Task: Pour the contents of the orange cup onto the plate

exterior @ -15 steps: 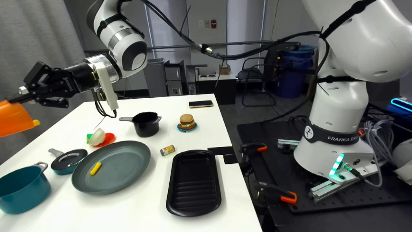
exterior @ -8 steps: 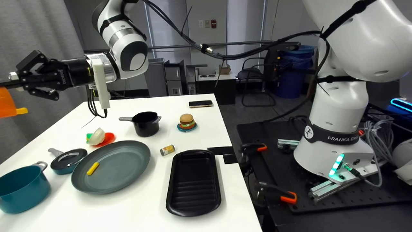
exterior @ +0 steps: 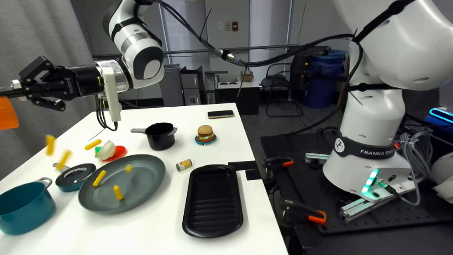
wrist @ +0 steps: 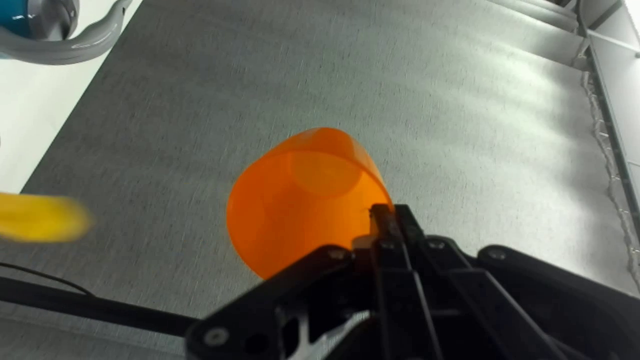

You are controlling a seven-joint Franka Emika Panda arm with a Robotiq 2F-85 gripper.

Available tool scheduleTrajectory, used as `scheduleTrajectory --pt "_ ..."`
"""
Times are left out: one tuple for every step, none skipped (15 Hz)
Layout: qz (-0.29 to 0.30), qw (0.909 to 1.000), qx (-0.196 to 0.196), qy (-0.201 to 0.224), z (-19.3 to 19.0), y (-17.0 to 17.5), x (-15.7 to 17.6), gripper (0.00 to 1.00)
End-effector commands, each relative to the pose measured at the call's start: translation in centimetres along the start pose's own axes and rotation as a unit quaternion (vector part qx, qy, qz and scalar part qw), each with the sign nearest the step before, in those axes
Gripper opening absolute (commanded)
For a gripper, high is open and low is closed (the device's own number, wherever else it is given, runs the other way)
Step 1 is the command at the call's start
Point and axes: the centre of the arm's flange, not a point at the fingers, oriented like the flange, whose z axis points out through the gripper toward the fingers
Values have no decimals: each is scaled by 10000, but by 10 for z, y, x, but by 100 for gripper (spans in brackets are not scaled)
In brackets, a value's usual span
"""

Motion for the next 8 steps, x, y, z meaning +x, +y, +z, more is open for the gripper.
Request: scheduleTrajectory --pt "-132 9998 135 45 -1 -3 -4 1" --pt "-144 9998 134 37 -1 -3 -4 1" --pt "-157 9998 134 27 -2 -3 -4 1" --pt "-168 9998 132 17 -2 -3 -4 1" --pt "-170 9998 130 11 -2 -3 -4 1" --pt "-169 9998 128 3 -2 -3 -4 1" --pt "-93 9999 125 62 -21 5 -15 1" --pt "-81 9999 105 36 -24 7 -16 1"
